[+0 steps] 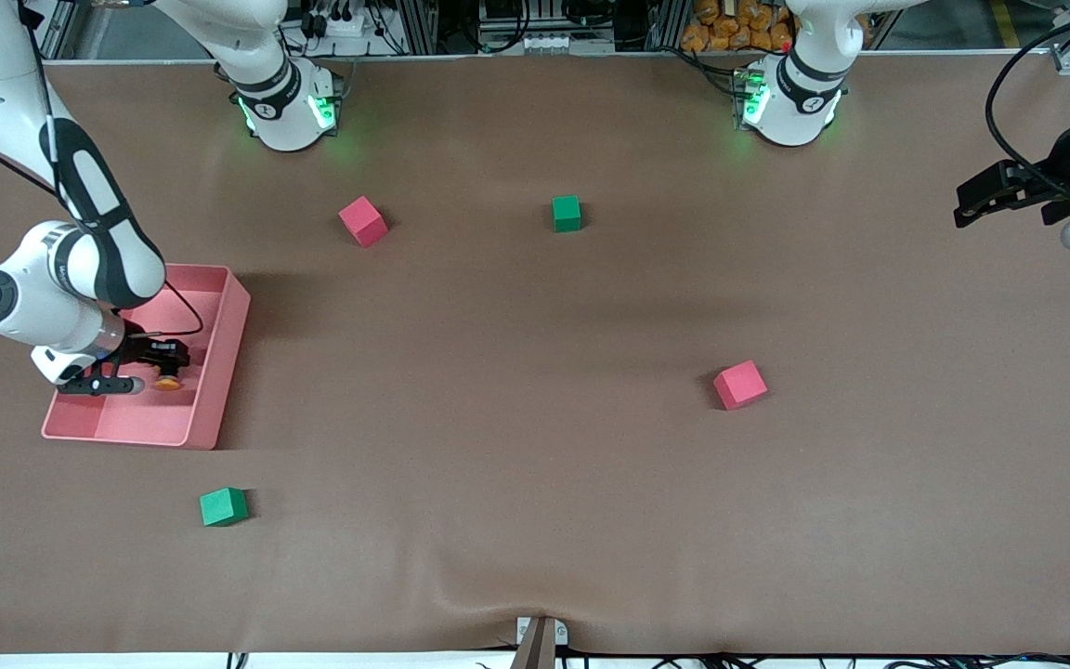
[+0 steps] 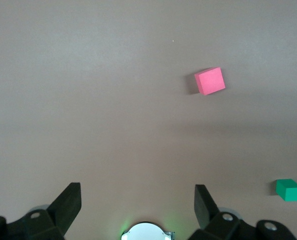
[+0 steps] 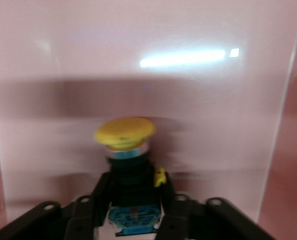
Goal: Place and upright button with both arms
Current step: 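Grasp the yellow-capped button with the right gripper and lift it, then carry the button to mid-table with the right gripper while the left gripper approaches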
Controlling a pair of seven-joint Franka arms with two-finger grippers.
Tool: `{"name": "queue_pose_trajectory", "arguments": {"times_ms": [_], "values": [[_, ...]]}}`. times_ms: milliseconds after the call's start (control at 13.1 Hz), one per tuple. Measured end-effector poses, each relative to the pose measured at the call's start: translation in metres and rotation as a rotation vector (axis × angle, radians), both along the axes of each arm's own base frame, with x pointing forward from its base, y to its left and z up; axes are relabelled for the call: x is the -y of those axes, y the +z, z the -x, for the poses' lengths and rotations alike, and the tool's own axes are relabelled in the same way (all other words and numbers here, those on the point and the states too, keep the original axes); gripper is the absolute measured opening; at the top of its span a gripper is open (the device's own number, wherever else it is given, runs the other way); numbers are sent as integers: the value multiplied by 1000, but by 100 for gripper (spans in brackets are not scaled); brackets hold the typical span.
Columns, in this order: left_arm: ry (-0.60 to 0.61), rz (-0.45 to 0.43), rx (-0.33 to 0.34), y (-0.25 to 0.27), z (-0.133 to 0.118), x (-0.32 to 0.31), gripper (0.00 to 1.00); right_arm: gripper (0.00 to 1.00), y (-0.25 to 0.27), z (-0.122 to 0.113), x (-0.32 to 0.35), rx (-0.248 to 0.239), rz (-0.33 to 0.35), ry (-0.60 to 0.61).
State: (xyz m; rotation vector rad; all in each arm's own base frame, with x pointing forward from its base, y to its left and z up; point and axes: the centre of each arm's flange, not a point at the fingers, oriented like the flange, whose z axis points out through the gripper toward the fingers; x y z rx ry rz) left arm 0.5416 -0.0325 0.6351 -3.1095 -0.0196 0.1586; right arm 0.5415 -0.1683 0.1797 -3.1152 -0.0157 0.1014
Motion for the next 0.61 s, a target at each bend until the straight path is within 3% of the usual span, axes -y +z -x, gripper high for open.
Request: {"name": "queue_pose_trajectory", "arguments": {"times_ms": [306, 612], "values": [[-2, 1, -14, -7, -4, 0, 100, 41, 4, -4, -1, -13, -9, 26], [-7, 1, 2, 1, -2, 3, 100, 41, 58, -38, 6, -105, -44, 56]]}}
